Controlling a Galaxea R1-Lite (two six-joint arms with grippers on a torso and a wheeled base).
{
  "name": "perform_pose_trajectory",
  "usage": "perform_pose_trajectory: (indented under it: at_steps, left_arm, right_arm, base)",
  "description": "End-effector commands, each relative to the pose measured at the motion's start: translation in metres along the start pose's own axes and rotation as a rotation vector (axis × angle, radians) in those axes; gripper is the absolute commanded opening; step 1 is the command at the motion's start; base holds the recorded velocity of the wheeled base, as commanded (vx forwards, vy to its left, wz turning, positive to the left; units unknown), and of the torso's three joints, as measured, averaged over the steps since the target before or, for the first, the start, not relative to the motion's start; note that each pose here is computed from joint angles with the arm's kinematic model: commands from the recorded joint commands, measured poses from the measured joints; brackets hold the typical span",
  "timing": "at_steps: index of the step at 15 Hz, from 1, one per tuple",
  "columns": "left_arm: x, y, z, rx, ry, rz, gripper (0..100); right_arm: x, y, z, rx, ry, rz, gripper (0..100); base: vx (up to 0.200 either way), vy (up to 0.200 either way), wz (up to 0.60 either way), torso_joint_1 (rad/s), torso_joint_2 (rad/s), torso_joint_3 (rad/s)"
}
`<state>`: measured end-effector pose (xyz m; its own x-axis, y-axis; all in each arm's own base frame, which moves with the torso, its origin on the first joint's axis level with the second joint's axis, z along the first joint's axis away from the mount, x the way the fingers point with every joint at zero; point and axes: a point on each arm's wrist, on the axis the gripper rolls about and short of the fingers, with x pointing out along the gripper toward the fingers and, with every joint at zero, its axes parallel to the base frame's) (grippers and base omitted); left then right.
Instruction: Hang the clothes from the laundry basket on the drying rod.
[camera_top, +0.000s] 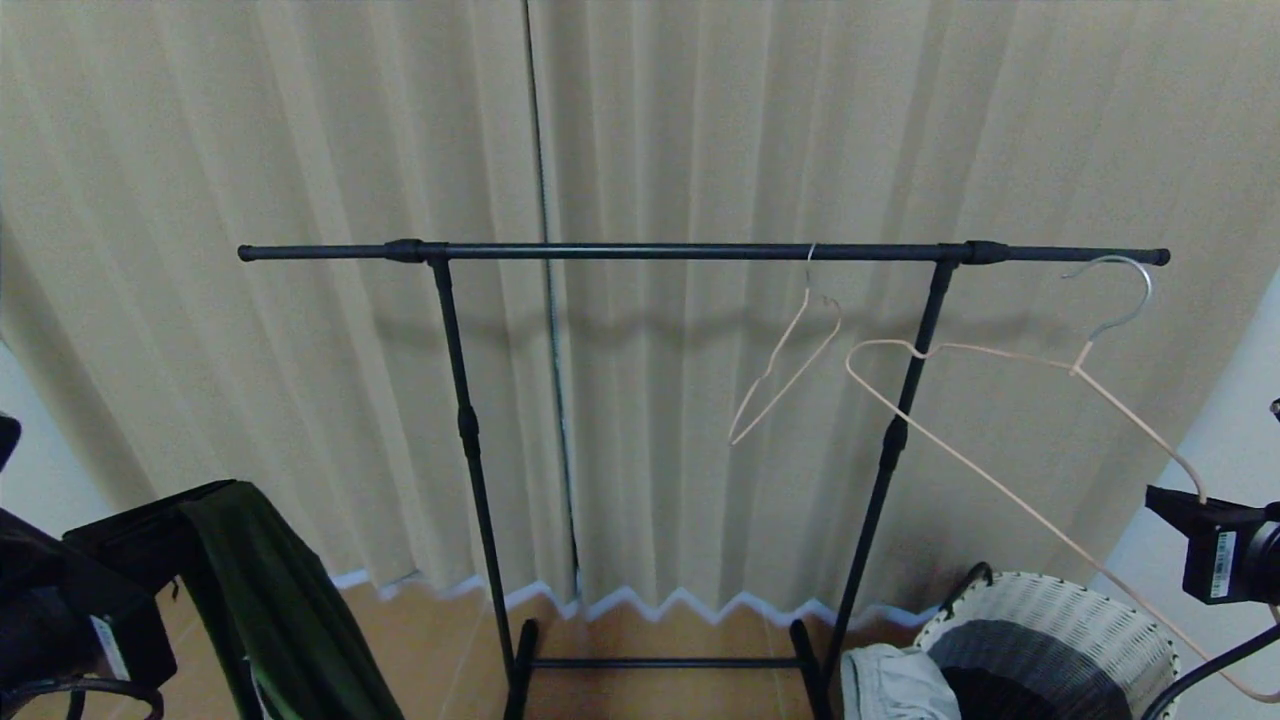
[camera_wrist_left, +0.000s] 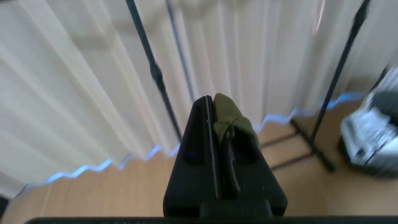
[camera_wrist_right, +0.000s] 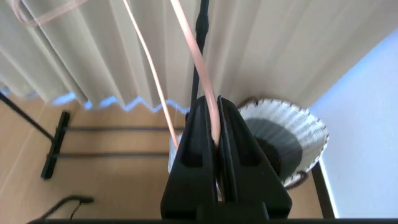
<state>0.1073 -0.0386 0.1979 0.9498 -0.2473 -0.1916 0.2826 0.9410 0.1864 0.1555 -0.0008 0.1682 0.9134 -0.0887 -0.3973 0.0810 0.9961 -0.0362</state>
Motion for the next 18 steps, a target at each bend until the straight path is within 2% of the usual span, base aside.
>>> perform_pose_trajectory:
  at_steps: [1,2,3,5,8,10,12,13,15,17,18]
  left_arm:
    - [0.004,-0.001,-0.002,0.040,0.020,-0.005,0]
    - [0.006,-0.002,-0.005,0.075,0.039,-0.009,0]
    - [0.007,-0.002,-0.008,0.076,0.050,-0.011,0]
    - [0.014,-0.002,-0.008,0.075,0.079,-0.005,0]
    - [0.036,-0.001,0.007,0.073,0.108,0.022,0]
    - [0.061,0.001,0.019,0.072,0.149,0.085,0]
    - [0.076,0.002,0.032,0.064,0.155,0.127,0]
    - [0.087,0.003,0.046,0.054,0.156,0.144,0]
    - [0.102,0.004,0.061,0.016,0.162,0.147,0]
    - [0.123,-0.001,0.076,-0.019,0.217,0.179,0]
    - [0.132,-0.006,0.081,-0.034,0.223,0.190,0]
  right_arm:
    - [0.000,0.000,0.000,0.002,0.000,0.002,0]
    - [0.001,0.000,0.001,0.002,-0.007,0.005,0]
    - [0.001,0.000,0.003,0.005,-0.013,0.005,0]
    - [0.001,0.002,0.009,0.006,-0.034,0.073,0]
    - [0.007,0.008,0.025,-0.002,-0.065,0.190,0]
    - [0.013,0.024,0.037,-0.002,-0.076,0.265,0]
    - [0.014,0.037,0.043,0.010,-0.080,0.330,0]
    - [0.016,0.052,0.044,-0.010,-0.066,0.389,0]
    - [0.021,0.063,0.040,-0.031,-0.036,0.429,0]
    - [0.023,0.076,0.036,-0.054,-0.009,0.481,0]
    - [0.021,0.080,0.035,-0.059,-0.005,0.502,0]
  base:
    - [0.000,0.000,0.00,0.000,0.00,0.000]
    - [0.000,0.000,0.00,0.000,0.00,0.000]
    - [0.000,0.000,0.00,0.000,0.00,0.000]
    - [0.000,0.000,0.00,0.000,0.00,0.000]
    - [0.000,0.000,0.00,0.000,0.00,0.000]
    - [0.000,0.000,0.00,0.000,0.00,0.000]
    - [0.000,0.000,0.00,0.000,0.00,0.000]
    - [0.000,0.000,0.00,0.000,0.00,0.000]
    - [0.000,0.000,0.00,0.000,0.00,0.000]
    - [0.000,0.000,0.00,0.000,0.00,0.000]
    - [0.000,0.000,0.00,0.000,0.00,0.000]
